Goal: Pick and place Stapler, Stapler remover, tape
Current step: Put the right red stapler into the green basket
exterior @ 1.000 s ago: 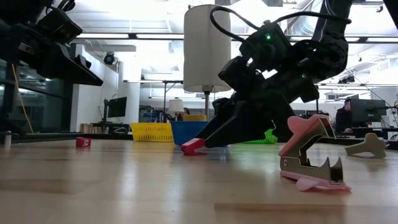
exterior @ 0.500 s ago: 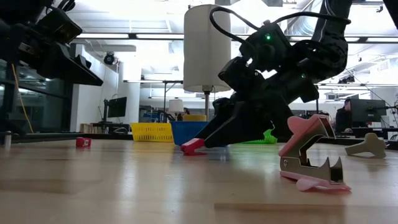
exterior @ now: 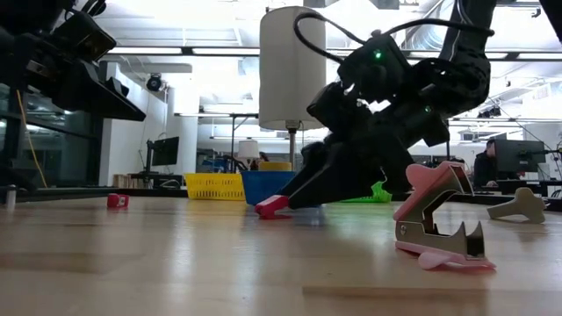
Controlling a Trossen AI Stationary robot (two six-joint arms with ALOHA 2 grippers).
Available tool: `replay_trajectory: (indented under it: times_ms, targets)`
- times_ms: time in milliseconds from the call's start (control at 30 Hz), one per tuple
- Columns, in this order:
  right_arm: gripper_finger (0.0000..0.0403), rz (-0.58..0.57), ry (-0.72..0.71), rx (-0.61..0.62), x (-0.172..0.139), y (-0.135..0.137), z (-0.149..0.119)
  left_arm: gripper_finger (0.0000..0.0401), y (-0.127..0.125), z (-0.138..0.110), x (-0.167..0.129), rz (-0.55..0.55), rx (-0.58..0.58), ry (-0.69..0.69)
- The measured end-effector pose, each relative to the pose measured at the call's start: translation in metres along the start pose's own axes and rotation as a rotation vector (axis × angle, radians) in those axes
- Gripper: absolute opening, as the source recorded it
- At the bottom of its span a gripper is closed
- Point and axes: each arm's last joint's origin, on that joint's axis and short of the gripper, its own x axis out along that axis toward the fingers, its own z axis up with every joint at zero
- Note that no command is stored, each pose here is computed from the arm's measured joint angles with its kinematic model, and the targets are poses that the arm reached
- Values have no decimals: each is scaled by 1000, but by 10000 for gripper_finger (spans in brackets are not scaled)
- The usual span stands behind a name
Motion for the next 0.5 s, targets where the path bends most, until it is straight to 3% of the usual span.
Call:
replay_trajectory:
  times_ms: [500]
  targets:
    - [244,21,33,46,17,-1,-7,131,0,-1,0,-1,1,5]
